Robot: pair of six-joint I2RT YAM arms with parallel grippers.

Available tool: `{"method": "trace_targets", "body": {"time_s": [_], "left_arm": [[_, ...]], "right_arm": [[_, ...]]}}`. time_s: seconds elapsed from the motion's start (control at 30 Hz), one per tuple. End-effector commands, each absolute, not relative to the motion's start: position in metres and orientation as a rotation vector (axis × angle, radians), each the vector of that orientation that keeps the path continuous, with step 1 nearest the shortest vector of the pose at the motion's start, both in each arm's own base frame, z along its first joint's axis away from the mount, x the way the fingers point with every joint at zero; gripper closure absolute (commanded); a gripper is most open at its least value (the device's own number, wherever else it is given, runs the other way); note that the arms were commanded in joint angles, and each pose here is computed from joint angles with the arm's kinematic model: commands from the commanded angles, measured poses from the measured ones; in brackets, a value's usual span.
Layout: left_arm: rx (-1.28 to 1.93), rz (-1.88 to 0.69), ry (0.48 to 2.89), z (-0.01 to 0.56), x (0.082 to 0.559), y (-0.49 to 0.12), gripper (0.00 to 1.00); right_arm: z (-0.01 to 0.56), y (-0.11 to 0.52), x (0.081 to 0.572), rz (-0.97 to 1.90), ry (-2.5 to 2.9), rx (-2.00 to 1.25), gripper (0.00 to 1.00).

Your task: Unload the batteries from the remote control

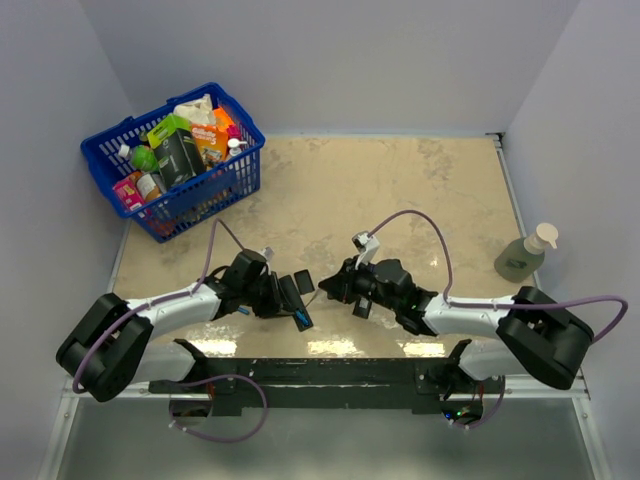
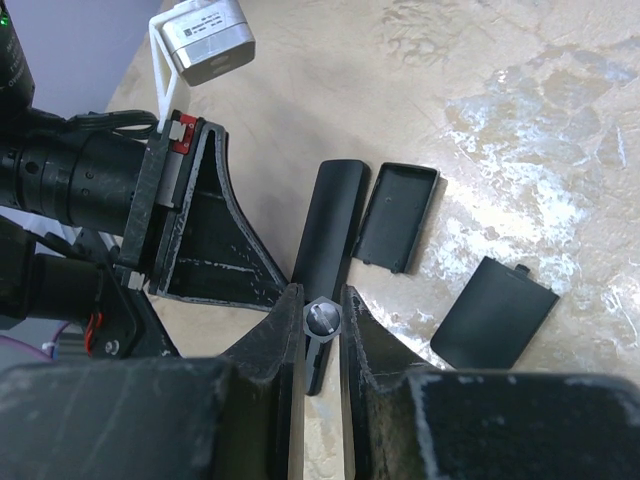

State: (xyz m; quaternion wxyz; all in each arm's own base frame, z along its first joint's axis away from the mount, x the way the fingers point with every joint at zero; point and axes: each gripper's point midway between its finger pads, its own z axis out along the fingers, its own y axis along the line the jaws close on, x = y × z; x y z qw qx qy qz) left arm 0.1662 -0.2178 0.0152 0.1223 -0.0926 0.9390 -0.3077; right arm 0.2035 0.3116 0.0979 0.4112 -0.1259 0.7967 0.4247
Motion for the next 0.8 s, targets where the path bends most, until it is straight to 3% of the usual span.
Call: {"method": "trace_targets", "body": {"time_s": [0.0,0.77], "left_arm": [[-0.274,-0.770,2.808,-0.002,0.156,-0.202,0.85],[-0.290,-0.783,2.790,0.003,0.153,-0.200,0.85]], "right_arm": [[0.066,0.309,0.187,1.041,2.143,-0.424,1.00],[0.081,0.323,0.187,1.096,2.170,-0.452,1.00]]}}
